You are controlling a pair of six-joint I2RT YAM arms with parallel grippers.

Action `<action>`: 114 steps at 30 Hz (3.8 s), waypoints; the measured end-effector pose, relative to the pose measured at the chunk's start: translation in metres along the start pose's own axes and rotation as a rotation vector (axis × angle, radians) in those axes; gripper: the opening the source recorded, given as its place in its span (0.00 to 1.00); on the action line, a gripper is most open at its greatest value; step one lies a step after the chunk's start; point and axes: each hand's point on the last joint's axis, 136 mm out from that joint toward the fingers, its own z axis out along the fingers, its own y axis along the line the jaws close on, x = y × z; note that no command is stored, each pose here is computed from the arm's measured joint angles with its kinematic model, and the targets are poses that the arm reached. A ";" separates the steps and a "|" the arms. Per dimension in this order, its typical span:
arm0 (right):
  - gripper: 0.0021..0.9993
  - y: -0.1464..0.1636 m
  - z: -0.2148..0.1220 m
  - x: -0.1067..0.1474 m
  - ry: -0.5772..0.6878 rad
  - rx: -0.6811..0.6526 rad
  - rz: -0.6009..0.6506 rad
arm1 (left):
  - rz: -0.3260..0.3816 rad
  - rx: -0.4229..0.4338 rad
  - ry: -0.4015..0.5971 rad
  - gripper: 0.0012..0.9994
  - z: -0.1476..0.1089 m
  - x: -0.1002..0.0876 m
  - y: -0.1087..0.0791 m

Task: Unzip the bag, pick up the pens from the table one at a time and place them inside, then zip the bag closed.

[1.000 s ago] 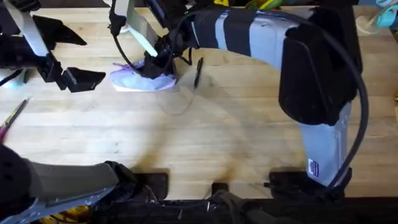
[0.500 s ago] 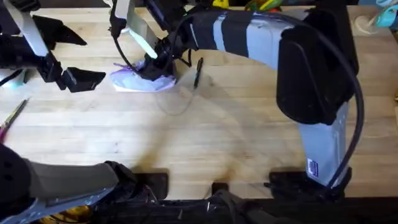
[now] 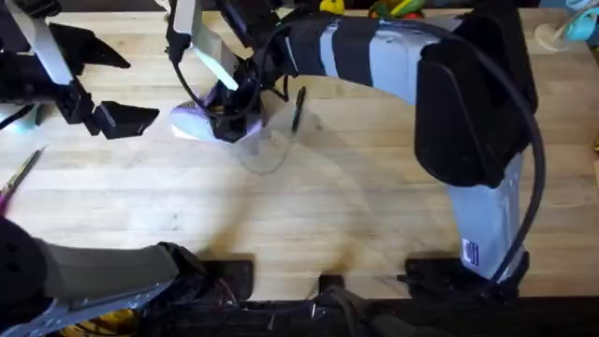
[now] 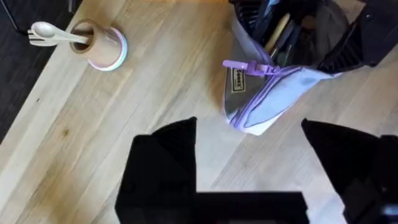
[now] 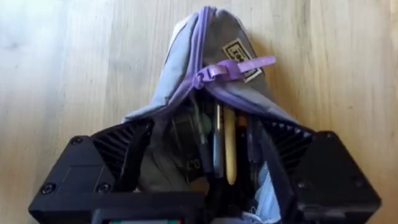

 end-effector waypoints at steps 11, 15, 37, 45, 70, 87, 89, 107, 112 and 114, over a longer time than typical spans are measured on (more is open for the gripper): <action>1.00 -0.002 -0.002 -0.001 -0.003 0.004 0.006 | 0.000 0.000 0.000 0.99 0.000 0.000 0.000; 1.00 -0.006 -0.016 -0.004 -0.008 0.016 0.059 | 0.000 0.000 0.000 0.99 0.000 0.000 0.000; 1.00 -0.082 -0.147 0.035 0.218 0.636 0.533 | 0.005 -0.003 0.000 0.99 0.000 0.000 0.001; 1.00 -0.072 -0.153 0.061 0.219 0.651 0.867 | 0.005 -0.003 0.000 0.99 0.000 0.000 0.001; 1.00 -0.039 -0.110 0.154 0.264 0.765 1.430 | 0.005 -0.003 0.000 0.99 0.000 0.000 0.001; 0.07 -0.043 -0.115 0.164 0.294 0.866 1.391 | 0.005 -0.003 0.000 0.99 0.000 0.000 0.001; 0.05 -0.044 -0.115 0.163 0.290 0.865 1.390 | 0.005 -0.003 0.000 0.99 0.000 0.000 0.001; 0.04 -0.091 -0.152 0.073 0.208 0.838 1.071 | 0.005 -0.003 0.000 0.99 0.000 0.000 0.001; 0.04 -0.093 -0.156 0.019 0.142 0.674 0.822 | 0.005 -0.003 0.000 0.99 0.000 0.000 0.001; 0.04 -0.083 -0.150 0.000 0.120 0.553 0.707 | 0.005 -0.003 0.000 0.99 0.000 0.000 0.001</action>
